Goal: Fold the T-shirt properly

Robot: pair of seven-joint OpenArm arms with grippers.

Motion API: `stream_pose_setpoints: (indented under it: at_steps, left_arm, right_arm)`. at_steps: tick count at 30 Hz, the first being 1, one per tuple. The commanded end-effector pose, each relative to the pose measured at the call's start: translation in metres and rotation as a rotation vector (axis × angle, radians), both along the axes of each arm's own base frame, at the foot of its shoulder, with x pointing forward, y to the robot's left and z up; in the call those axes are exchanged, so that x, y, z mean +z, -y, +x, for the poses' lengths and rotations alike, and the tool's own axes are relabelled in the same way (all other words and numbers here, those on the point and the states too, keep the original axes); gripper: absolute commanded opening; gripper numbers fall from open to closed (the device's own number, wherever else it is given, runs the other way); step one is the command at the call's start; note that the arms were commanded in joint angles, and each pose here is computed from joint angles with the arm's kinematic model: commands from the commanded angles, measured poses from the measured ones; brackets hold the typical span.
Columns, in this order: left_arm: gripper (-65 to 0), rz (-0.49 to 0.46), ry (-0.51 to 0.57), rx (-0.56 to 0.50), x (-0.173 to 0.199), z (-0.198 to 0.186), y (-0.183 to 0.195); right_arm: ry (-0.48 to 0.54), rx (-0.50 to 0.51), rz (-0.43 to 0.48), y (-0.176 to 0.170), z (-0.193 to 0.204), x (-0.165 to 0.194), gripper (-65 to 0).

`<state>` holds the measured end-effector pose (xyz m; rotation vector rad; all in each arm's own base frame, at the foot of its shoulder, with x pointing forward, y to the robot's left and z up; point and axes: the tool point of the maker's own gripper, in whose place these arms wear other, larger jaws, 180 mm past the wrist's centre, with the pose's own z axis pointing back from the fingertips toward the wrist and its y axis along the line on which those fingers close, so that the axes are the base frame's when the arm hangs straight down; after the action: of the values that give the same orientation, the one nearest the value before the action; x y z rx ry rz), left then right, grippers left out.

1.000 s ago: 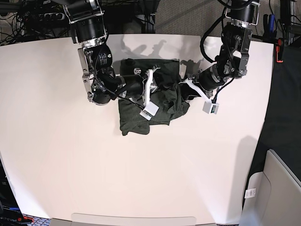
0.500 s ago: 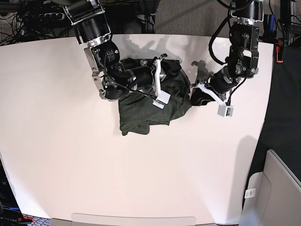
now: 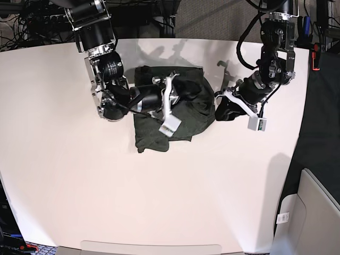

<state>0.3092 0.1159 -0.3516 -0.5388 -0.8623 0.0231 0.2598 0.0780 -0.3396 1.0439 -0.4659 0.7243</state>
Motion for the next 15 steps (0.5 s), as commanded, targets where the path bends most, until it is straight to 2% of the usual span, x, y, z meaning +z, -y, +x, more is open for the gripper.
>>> stream_pose_setpoints:
  at_steps: [1,6,11,15]
  left_arm:
    - [-52.8,-0.007,0.048,0.005,0.013,0.007,-0.003]
    - [-52.8,-0.005,0.048,0.005,0.013,0.007,-0.003]
    - [-52.8,-0.013,0.064,-0.01,0.019,0.006,0.004]
    - [-52.8,-0.033,0.061,-0.015,0.019,0.0,0.013]
  right_arm:
    - [0.029,-0.026,0.034,0.006,0.011,0.013,-57.8]
    - [0.03,-0.141,0.05,0.047,0.033,0.017,-57.8]
    - [0.06,-0.261,0.02,0.094,0.058,0.021,-57.8]
    - [0.073,-0.282,0.008,0.102,0.07,0.023,-57.8]
